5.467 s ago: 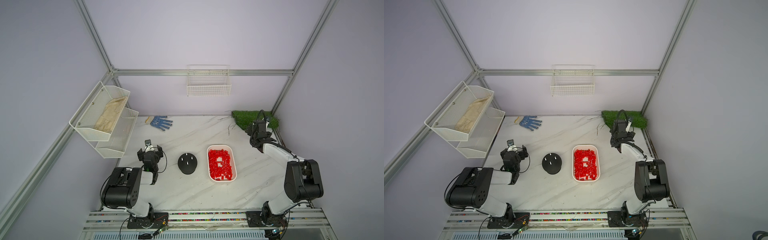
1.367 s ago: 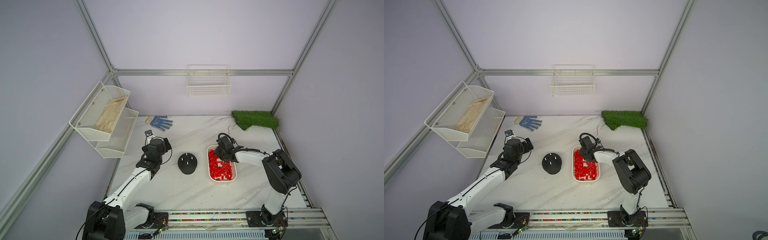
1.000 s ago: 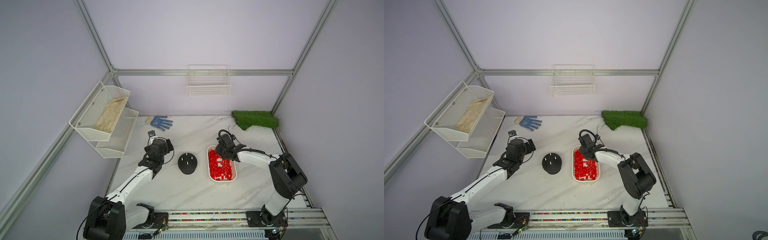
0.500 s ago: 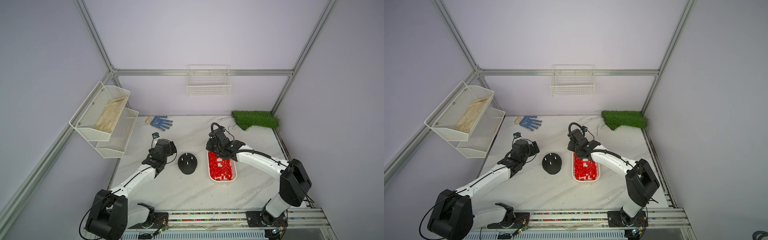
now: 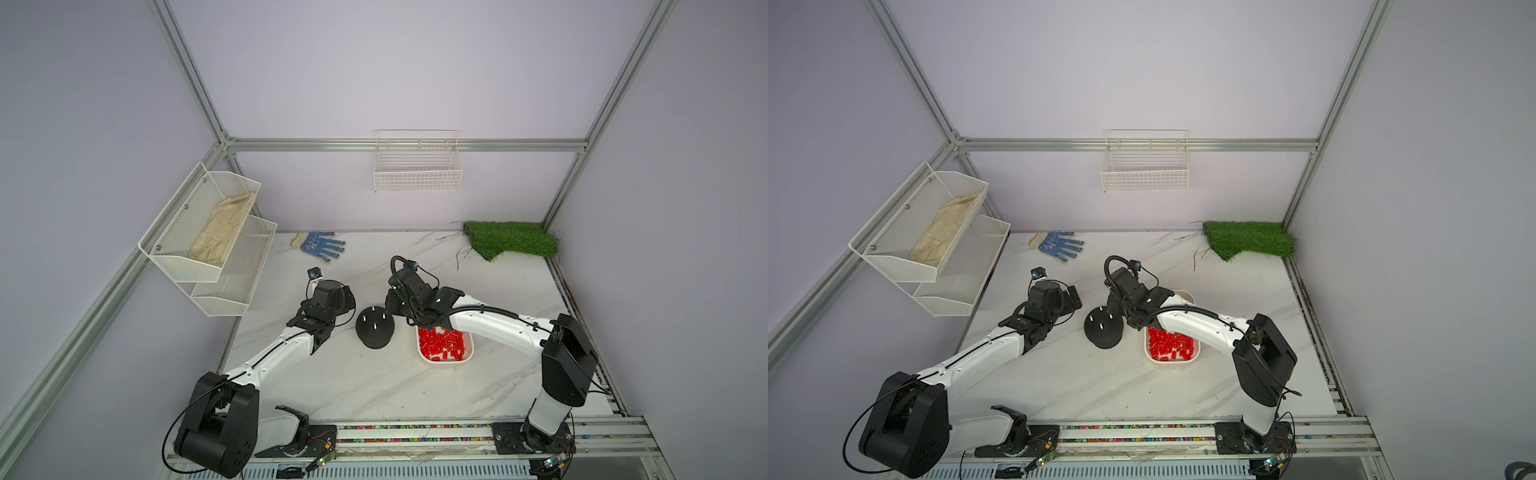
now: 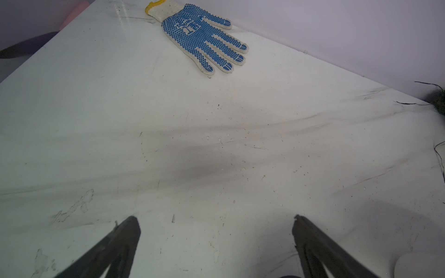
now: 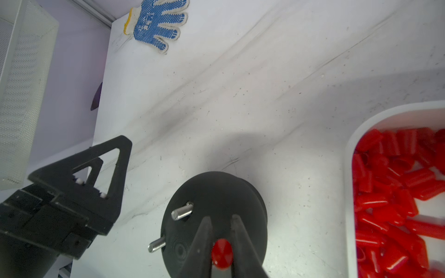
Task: Cover the protruding screws with screw protection sleeves
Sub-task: Attach the screw protection sleeve to the screw.
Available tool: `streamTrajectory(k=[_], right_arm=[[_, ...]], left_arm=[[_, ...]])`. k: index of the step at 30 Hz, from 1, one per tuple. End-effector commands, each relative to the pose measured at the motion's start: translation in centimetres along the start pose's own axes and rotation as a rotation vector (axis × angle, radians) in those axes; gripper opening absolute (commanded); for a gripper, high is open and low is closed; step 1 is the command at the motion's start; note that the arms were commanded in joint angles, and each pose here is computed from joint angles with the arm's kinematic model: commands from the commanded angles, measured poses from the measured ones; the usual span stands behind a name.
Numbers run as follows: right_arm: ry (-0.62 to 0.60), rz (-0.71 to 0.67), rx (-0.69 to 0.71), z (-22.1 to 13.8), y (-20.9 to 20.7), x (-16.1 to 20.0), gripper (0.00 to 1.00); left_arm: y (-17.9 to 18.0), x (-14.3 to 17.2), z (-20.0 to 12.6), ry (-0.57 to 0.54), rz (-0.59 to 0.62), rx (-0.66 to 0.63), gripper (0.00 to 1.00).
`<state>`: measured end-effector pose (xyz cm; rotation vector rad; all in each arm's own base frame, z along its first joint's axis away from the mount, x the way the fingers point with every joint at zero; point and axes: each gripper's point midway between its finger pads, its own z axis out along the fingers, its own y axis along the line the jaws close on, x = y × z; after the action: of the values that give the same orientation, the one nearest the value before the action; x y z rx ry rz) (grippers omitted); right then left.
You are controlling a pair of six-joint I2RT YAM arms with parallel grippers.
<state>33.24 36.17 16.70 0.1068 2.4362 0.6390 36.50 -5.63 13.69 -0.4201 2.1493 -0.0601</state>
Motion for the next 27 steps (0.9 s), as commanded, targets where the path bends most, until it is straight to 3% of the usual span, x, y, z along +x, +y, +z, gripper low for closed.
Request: streamTrajectory(k=[1, 27], right_arm=[[0.01, 0.011, -0.015, -0.1, 0.9, 0.4, 0.17], [0.009, 0.0, -0.017, 0.5, 1.8, 1.2, 0.17]], left_arm=[[-1.2, -1.8, -0.4, -0.039, -0.042, 0.033, 1.0], [-1.1, -2.3, -0.7, -0.057, -0.041, 0.028, 1.0]])
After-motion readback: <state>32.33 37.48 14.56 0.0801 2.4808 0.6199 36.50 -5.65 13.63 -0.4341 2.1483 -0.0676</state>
